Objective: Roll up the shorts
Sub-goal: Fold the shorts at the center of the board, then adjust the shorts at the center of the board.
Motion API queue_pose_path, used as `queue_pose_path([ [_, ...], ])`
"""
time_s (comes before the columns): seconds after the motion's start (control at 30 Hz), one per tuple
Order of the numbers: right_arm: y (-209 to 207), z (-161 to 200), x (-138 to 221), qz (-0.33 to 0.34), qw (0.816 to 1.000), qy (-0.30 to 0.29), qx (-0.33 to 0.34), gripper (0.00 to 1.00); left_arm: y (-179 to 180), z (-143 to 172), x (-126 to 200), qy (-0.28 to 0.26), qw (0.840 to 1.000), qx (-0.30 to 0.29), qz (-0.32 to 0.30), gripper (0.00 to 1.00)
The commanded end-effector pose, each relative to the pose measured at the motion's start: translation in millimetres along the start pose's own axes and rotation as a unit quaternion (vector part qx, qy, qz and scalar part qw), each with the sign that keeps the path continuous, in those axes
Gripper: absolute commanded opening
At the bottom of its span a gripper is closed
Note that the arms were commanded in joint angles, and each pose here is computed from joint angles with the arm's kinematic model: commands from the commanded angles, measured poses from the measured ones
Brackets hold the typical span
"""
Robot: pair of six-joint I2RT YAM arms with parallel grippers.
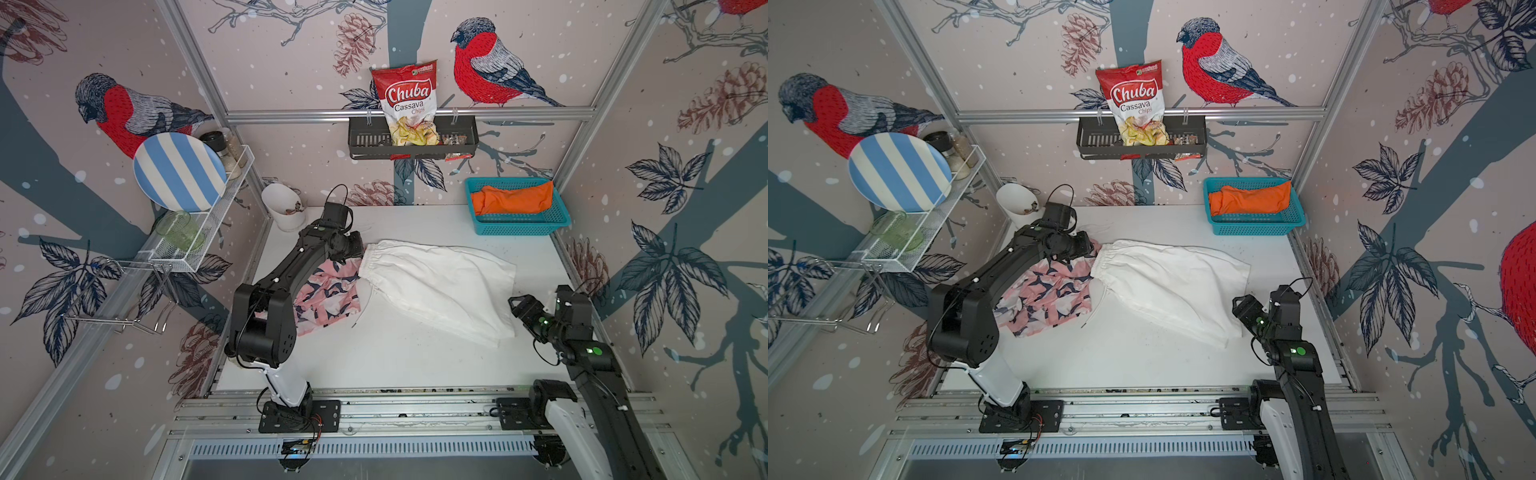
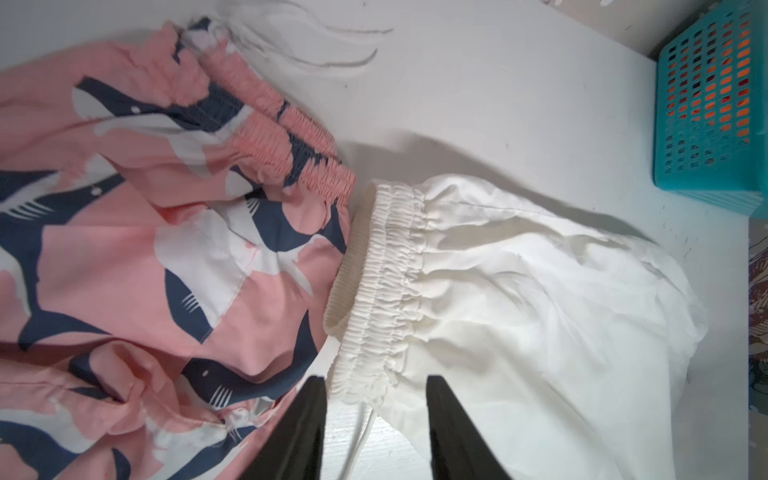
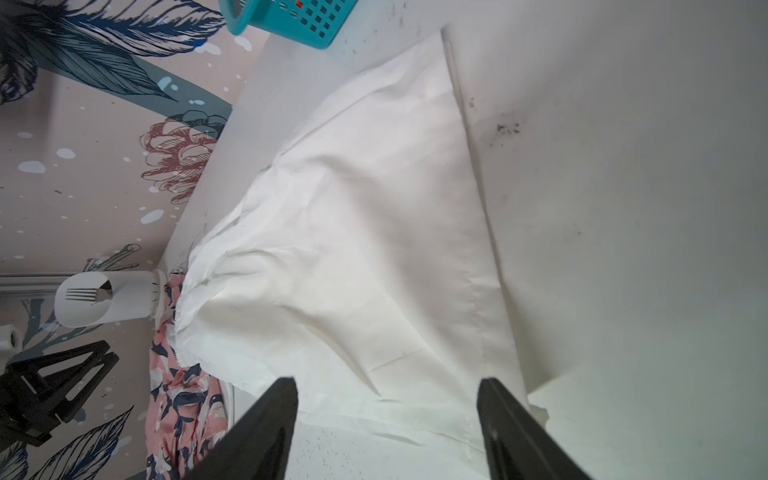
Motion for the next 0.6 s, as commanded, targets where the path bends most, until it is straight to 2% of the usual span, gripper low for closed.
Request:
queue_pose_path([
  [0.0, 22, 0, -13, -0.025, 0.999, 0.017, 0.034, 0.66, -25, 6, -11, 0.031, 0.999, -0.03, 0.027, 0.39],
  [0.13, 49, 27, -48, -0.042, 0.993, 0.068, 0.081, 0.63, -47, 15, -49, 0.063, 0.996, -0.056, 0.035, 0.35],
  [0.3, 64, 61, -92, -0.038, 0.984, 0.137, 0.111, 0.6, -36, 28, -100, 0.098, 0.993, -0.058, 0.023, 0.35],
  [0.4, 62, 69, -111, -0.042, 0.981, 0.156, 0.109, 0.58, -30, 35, -116, 0.11, 0.992, -0.058, 0.019, 0.35],
  [0.57, 33, 72, -145, 0.005, 0.98, 0.176, 0.098, 0.56, -21, 54, -125, 0.118, 0.992, -0.045, 0.024, 0.35],
])
Point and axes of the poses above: each gripper's point midway between its finger pads, its own x axis back along the fingers, its own y axis along the line the jaws close on, z = x × y, the point moved 7 cm from there along x, back along the fingers, and after that the axes turned 1 degree about -x, right-handed, at the moved point
